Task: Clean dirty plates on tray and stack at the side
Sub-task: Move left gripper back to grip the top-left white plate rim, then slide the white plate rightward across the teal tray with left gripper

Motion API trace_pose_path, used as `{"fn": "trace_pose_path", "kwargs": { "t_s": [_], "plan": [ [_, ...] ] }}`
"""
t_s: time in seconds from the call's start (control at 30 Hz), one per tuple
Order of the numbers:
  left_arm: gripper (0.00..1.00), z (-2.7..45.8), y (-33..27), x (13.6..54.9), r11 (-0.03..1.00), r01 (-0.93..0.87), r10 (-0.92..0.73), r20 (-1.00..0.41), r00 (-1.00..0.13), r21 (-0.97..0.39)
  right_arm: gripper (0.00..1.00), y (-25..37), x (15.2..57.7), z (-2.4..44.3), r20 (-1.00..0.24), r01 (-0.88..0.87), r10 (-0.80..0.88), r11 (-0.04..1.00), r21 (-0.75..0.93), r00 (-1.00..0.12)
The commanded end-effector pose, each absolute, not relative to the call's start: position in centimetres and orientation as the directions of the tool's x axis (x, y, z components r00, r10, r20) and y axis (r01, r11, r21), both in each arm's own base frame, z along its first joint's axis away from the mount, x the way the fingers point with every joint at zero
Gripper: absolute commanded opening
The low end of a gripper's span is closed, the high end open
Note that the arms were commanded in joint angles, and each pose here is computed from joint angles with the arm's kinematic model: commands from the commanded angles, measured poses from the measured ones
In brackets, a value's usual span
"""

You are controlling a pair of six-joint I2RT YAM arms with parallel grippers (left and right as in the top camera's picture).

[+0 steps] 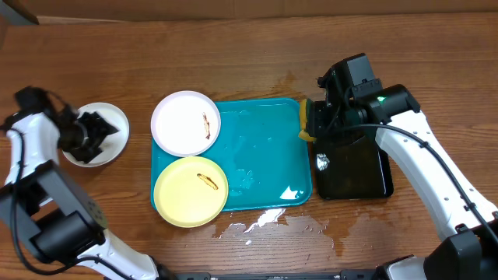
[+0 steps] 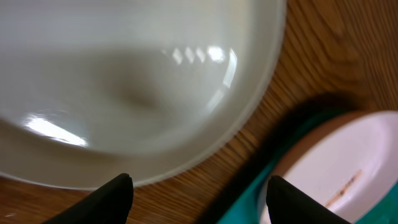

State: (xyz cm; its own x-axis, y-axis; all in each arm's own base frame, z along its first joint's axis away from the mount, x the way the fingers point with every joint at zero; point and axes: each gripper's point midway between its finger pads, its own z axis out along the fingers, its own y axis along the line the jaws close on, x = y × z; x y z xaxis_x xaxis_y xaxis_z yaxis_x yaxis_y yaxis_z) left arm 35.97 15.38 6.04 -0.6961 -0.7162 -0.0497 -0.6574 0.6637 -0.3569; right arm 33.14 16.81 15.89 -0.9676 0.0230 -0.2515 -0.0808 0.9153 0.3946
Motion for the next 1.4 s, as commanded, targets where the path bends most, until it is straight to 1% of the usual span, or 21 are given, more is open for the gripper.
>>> {"fn": "trace_pose_path", "kwargs": {
  "t_s": [0.0,0.07,0.17,0.27,0.47,0.67,0.83,0.9,0.97,1.0,1.13,1.23,1.37],
  "plan": [
    [0.69,6.4,10.7,37.8,0.760,-0.526,-0.588,-0.061,-0.806,-0.382,0.04,17.0,33.1,15.9,-0.256,-0.088,0.018,0.914,0.397,-0.966],
    [0.69,5.9,9.4,37.8,0.810,-0.504,-0.546,-0.070,-0.835,-0.301,0.04,17.0,33.1,15.9,-0.254,-0.088,0.018,0.914,0.396,-0.967],
    [0.70,5.4,8.2,37.8,0.858,-0.484,-0.503,-0.087,-0.860,-0.171,0.04,16.9,33.0,15.8,-0.249,-0.085,0.017,0.915,0.395,-0.968],
    [0.70,5.2,6.2,38.1,0.902,-0.423,-0.430,-0.109,-0.896,-0.085,0.04,16.9,33.0,15.8,-0.248,-0.085,0.017,0.915,0.395,-0.969],
    [0.70,5.2,4.7,38.6,0.925,-0.378,-0.379,-0.132,-0.916,-0.033,0.04,16.9,32.9,15.8,-0.248,-0.085,0.017,0.915,0.395,-0.969],
    [0.67,4.9,4.2,38.9,0.935,-0.354,-0.355,-0.149,-0.923,-0.033,0.04,16.9,33.0,15.8,-0.248,-0.085,0.017,0.915,0.395,-0.969],
    [0.66,3.7,4.2,39.3,0.940,-0.340,-0.341,-0.182,-0.922,-0.037,0.04,16.9,33.0,15.8,-0.248,-0.085,0.017,0.915,0.395,-0.969],
    [0.63,3.2,4.2,39.4,0.940,-0.340,-0.341,-0.190,-0.921,-0.041,0.04,16.9,32.9,15.8,-0.247,-0.085,0.017,0.915,0.394,-0.969],
    [0.57,3.1,4.0,39.2,0.940,-0.338,-0.341,-0.183,-0.922,-0.052,0.04,16.9,32.9,15.8,-0.247,-0.085,0.017,0.915,0.394,-0.969],
    [0.52,3.0,3.6,39.1,0.940,-0.334,-0.341,-0.174,-0.924,-0.069,0.04,16.9,32.9,15.8,-0.247,-0.085,0.017,0.915,0.394,-0.969],
    [0.45,2.6,1.4,38.6,0.938,-0.307,-0.328,-0.131,-0.936,-0.159,0.05,16.6,33.1,15.7,-0.255,-0.080,0.020,0.923,0.377,-0.967],
    [0.42,2.4,-0.5,38.3,0.935,-0.281,-0.308,-0.106,-0.946,-0.215,0.06,16.2,33.1,15.5,-0.257,-0.072,0.023,0.933,0.353,-0.966],
    [0.41,2.7,-3.2,38.3,0.927,-0.234,-0.269,-0.085,-0.959,-0.292,0.06,16.0,33.0,15.4,-0.252,-0.071,0.020,0.936,0.346,-0.967]
  ]
}}
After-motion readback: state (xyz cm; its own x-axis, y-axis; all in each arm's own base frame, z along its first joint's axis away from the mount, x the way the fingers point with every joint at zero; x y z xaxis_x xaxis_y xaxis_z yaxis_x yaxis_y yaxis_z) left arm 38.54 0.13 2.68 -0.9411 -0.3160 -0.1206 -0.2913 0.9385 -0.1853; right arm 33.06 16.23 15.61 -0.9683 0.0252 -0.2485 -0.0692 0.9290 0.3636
